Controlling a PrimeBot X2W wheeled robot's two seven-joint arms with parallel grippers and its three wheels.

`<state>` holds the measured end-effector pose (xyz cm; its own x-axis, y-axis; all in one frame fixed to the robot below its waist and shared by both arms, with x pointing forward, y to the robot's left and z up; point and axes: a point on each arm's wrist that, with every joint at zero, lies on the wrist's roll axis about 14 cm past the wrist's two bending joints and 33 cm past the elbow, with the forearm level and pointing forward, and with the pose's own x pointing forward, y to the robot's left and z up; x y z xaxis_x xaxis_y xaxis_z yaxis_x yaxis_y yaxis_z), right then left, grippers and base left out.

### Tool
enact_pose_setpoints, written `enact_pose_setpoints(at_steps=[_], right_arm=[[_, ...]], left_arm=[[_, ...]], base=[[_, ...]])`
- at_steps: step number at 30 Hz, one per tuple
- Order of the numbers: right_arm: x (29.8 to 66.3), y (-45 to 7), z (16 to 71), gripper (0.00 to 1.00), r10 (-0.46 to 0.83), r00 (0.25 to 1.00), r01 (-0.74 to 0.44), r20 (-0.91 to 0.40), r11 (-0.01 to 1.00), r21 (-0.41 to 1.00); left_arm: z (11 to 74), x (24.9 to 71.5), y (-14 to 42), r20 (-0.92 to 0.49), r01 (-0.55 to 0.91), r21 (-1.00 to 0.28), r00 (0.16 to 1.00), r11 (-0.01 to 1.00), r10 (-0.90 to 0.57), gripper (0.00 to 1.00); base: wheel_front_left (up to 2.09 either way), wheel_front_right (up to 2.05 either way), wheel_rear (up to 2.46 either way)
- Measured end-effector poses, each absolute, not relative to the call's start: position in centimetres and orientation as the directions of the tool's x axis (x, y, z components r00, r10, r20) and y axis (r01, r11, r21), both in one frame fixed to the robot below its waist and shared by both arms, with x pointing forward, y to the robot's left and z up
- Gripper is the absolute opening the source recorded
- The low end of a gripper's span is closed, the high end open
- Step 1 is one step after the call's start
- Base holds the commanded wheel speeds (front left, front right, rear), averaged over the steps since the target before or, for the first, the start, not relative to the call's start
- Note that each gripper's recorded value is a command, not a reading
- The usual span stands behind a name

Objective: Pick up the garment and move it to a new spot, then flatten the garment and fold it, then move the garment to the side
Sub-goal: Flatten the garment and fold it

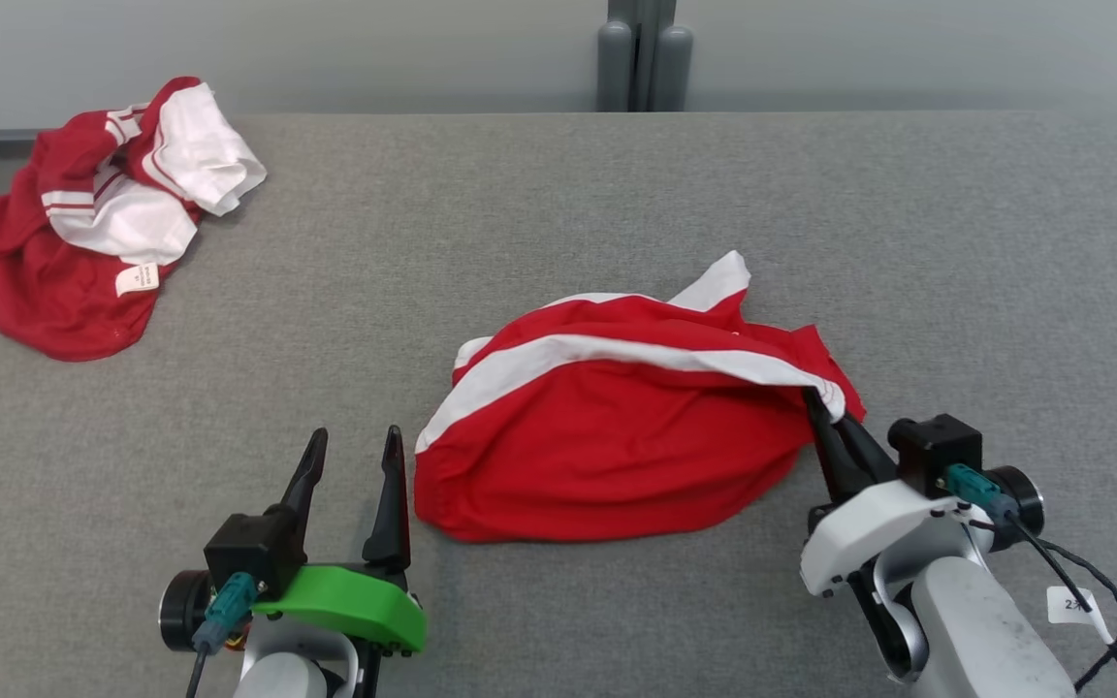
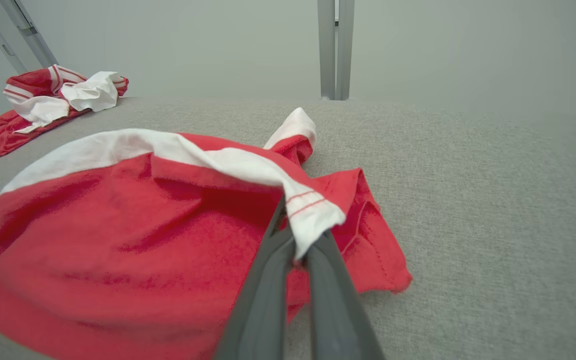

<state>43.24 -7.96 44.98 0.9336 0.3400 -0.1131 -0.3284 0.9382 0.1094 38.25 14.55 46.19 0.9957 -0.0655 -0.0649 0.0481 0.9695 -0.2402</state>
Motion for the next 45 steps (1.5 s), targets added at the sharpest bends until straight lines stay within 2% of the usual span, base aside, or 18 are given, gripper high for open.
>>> enact_pose_setpoints(at_steps=[3, 9, 16, 20, 21, 23, 33, 45], right_arm=[[42.5, -10.5, 45.2, 0.00, 0.288, 0.949, -0.280, -0.130, 0.957, 0.078], [40.6, -14.0, 43.5, 0.00, 0.248, 0.937, -0.251, -0.248, 0.968, 0.017], [40.0, -15.4, 41.0, 0.00, 0.237, 0.907, -0.259, -0.349, 0.966, -0.017], [40.2, -15.4, 40.2, 0.02, 0.237, 0.902, -0.261, -0.362, 0.965, -0.020], [40.1, -15.5, 40.1, 0.20, 0.234, 0.901, -0.259, -0.365, 0.966, -0.020], [40.1, -16.0, 39.9, 1.00, 0.217, 0.907, -0.242, -0.362, 0.970, -0.024], [39.6, -18.0, 41.7, 1.00, 0.131, 0.958, -0.134, -0.255, 0.991, 0.005], [39.8, -17.3, 49.0, 1.00, 0.123, 0.992, -0.123, 0.008, 0.992, -0.007]], left_arm=[[46.5, 38.6, 13.9, -0.055, 0.070, -0.240, 0.995, 0.968, -0.086, 1.00], [46.5, 39.2, 12.5, -0.049, 0.114, -0.241, 0.990, 0.964, -0.130, 1.00], [46.2, 39.3, 12.4, -0.058, 0.118, -0.241, 0.989, 0.963, -0.136, 1.00], [46.1, 39.2, 12.8, -0.062, 0.106, -0.239, 0.990, 0.965, -0.124, 1.00], [46.1, 39.2, 12.9, -0.062, 0.104, -0.239, 0.991, 0.965, -0.123, 1.00], [46.1, 39.2, 12.9, -0.061, 0.103, -0.239, 0.991, 0.965, -0.121, 1.00], [47.3, 39.3, 12.2, -0.024, 0.129, -0.249, 0.990, 0.960, -0.139, 1.00], [50.0, 39.1, 11.7, 0.048, 0.144, -0.257, 0.989, 0.956, -0.136, 1.00]], base=[[0.00, 0.00, 0.00], [0.00, 0.00, 0.00], [0.00, 0.00, 0.00], [0.00, 0.00, 0.00], [0.00, 0.00, 0.00], [0.00, 0.00, 0.00], [0.00, 0.00, 0.00], [0.00, 0.00, 0.00]])
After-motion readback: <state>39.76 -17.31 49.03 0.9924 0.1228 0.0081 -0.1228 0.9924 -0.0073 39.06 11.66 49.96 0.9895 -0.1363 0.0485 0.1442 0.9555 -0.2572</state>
